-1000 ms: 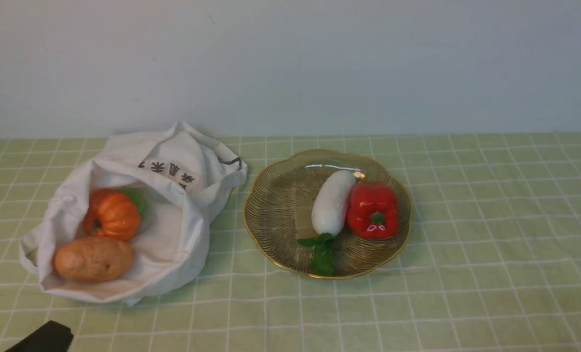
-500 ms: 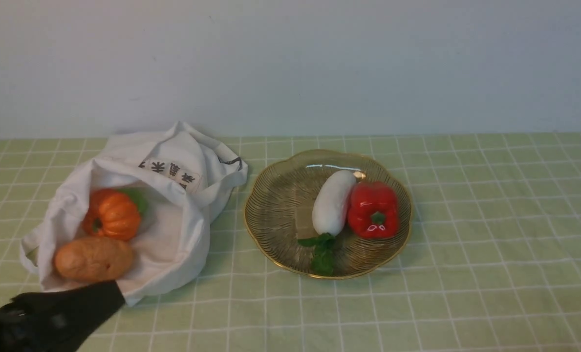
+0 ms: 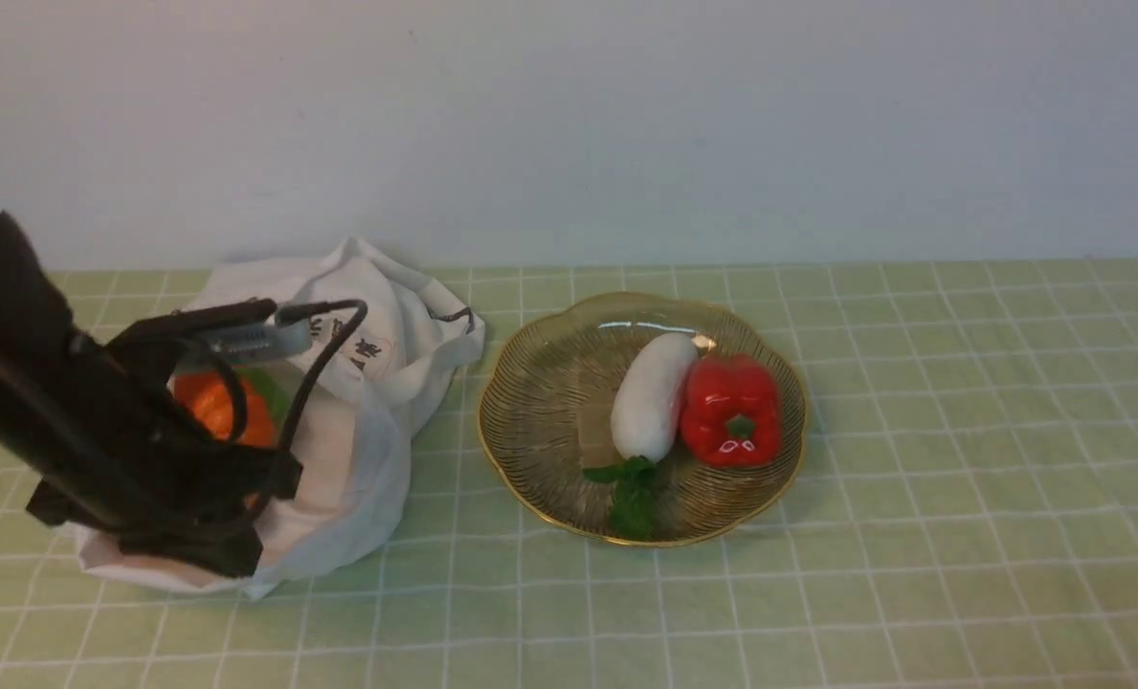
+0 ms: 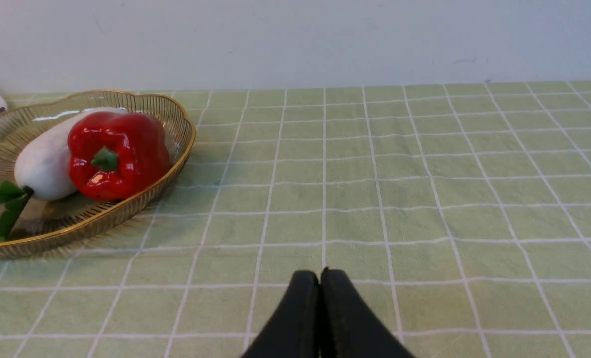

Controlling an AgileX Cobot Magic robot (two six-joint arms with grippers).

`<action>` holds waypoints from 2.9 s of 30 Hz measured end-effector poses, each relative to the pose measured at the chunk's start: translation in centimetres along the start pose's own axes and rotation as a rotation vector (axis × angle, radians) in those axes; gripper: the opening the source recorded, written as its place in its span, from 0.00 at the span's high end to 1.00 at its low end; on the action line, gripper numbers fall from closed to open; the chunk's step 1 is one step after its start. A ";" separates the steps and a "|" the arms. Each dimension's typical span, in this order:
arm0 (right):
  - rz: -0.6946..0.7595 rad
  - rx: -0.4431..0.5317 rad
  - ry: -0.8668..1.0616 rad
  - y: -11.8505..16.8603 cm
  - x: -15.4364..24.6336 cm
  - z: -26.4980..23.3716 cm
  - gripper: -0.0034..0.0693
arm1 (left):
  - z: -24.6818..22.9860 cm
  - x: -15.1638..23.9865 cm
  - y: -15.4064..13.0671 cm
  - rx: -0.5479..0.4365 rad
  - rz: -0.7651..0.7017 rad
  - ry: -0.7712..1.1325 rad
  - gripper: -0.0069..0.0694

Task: Take vegetables from bag on green coffee tablecloth place on plate.
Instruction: 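Reach into the cloth bag and grasp the pumpkin with the left gripper, then move the orange pumpkin from the bag onto the plate with the left gripper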

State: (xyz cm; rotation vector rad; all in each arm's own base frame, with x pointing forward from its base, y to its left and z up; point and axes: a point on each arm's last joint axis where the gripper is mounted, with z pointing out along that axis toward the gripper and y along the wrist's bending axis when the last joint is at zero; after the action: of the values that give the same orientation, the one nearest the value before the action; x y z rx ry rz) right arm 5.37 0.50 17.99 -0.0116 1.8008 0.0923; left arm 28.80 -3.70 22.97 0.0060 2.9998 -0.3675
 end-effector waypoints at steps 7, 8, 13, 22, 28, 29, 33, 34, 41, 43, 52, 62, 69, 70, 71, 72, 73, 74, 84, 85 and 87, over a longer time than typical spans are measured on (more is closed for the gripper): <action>0.000 0.000 0.000 0.0 0.0 0.0 0.97 | -0.5 -3.9 0.1 -0.225 0.005 -0.091 0.90; 0.000 0.000 0.000 0.0 0.0 0.0 0.97 | -0.3 -4.5 0.0 -0.258 0.006 -0.105 0.87; 0.000 0.000 0.000 0.0 0.0 0.0 0.97 | 0.8 -5.7 0.0 -0.331 0.010 -0.136 0.74; 0.000 0.000 0.000 0.0 0.0 0.0 0.97 | 3.1 -7.6 0.8 -0.353 -0.207 -0.264 0.25; 0.000 0.000 0.000 0.0 0.0 0.0 0.97 | 4.6 -8.4 0.9 -0.321 -0.256 -0.314 0.13; 0.000 0.000 0.000 0.0 0.0 0.0 0.97 | 4.7 -8.5 0.9 -0.321 -0.256 -0.314 0.13; 0.000 0.000 0.000 0.0 0.0 0.0 0.97 | 6.0 -8.6 1.4 -0.352 -0.240 -0.292 0.13; 0.000 0.000 0.000 0.0 0.0 0.0 0.97 | 6.2 -8.7 1.5 -0.363 -0.236 -0.290 0.14; 0.000 0.000 0.000 0.0 0.0 0.0 0.97 | 6.5 -9.0 2.0 -0.404 -0.225 -0.307 0.25; 0.000 0.000 0.000 0.0 0.0 0.0 0.97 | 6.5 -8.9 2.0 -0.405 -0.228 -0.305 0.25; 0.000 0.000 0.000 0.0 0.0 0.0 0.97 | 2.5 -6.7 0.4 -0.327 -0.157 -0.184 0.25; 0.000 0.000 0.000 0.0 0.0 0.0 0.97 | -0.5 -4.4 -2.1 -0.124 -0.008 -0.078 0.25; 0.000 0.000 0.000 0.0 0.0 0.0 0.97 | -1.6 -3.5 -3.0 -0.049 0.093 -0.042 0.25; 0.000 0.000 0.000 0.0 0.0 0.0 0.97 | -1.6 -3.5 -3.0 -0.049 0.099 -0.042 0.25; 0.000 0.000 0.000 0.0 0.0 0.0 0.97 | -1.6 -3.5 -3.0 -0.048 0.103 -0.040 0.25; 0.000 0.000 0.000 0.0 0.0 0.0 0.97 | -1.5 -3.5 -3.0 -0.046 0.107 -0.040 0.25; 0.000 0.000 0.000 0.0 0.0 0.0 0.97 | -1.3 -3.6 -3.0 -0.040 0.107 -0.036 0.25; 0.000 0.000 0.000 0.0 0.0 0.0 0.97 | -1.1 -3.7 -3.0 -0.034 0.103 -0.032 0.25; 0.000 0.000 0.000 0.0 0.0 0.0 0.97 | 3.0 -6.0 -2.3 -0.051 0.075 -0.039 0.25; 0.000 0.000 0.000 0.0 0.0 0.0 0.97 | 3.6 -6.1 -2.1 -0.062 0.069 -0.033 0.25; 0.000 0.000 0.000 0.0 0.0 0.0 0.97 | 4.4 -6.1 -1.8 -0.074 0.061 -0.012 0.25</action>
State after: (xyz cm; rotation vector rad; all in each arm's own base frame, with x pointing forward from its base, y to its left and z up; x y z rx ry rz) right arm 5.37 0.50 17.99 -0.0116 1.8008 0.0923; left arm 35.32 -6.42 19.91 0.0882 2.9909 -0.2489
